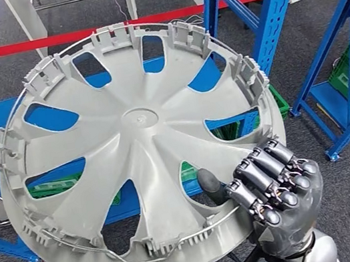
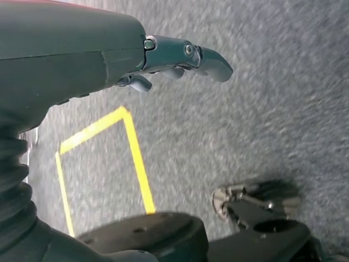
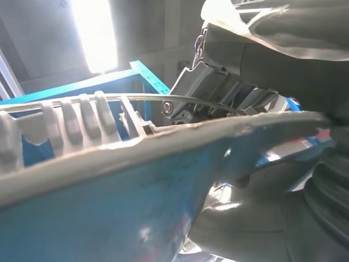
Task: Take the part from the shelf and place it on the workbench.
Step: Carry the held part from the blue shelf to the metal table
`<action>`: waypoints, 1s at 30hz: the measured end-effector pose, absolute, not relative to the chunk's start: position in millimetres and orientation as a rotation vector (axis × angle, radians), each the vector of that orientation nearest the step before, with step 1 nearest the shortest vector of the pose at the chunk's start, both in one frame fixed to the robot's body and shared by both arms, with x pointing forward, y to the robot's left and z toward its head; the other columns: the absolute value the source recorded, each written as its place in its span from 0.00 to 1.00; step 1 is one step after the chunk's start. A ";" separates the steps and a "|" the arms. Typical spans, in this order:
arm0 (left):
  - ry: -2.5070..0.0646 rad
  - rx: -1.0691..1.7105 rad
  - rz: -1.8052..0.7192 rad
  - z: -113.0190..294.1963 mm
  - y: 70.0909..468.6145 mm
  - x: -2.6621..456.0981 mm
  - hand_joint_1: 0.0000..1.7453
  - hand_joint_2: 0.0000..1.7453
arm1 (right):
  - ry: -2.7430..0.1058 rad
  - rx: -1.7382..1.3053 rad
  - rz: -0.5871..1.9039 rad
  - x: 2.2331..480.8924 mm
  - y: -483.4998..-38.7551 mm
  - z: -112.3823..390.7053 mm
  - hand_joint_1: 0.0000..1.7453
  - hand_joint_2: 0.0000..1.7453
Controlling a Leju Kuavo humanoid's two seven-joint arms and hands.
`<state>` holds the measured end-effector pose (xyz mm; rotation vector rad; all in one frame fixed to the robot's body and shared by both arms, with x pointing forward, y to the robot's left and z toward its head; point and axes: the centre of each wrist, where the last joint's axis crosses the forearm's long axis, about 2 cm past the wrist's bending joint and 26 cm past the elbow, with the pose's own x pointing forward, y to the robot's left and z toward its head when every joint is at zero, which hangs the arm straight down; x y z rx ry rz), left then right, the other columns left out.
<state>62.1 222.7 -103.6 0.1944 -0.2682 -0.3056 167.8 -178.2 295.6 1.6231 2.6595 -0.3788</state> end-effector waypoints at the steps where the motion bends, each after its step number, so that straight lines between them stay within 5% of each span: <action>1: -0.255 0.183 -0.274 -103.7 222.6 61.9 0.00 1.00 | 2.659 1.625 -0.378 167.7 -178.5 295.5 1.00 1.00; 10: -0.080 -0.036 0.172 -104.6 218.6 58.0 0.00 1.00 | 2.702 1.635 -0.341 166.4 -176.7 296.0 1.00 1.00; 30: -0.024 -0.132 0.289 -105.5 216.4 50.2 0.00 1.00 | 2.708 1.620 -0.352 166.1 -176.4 294.5 1.00 1.00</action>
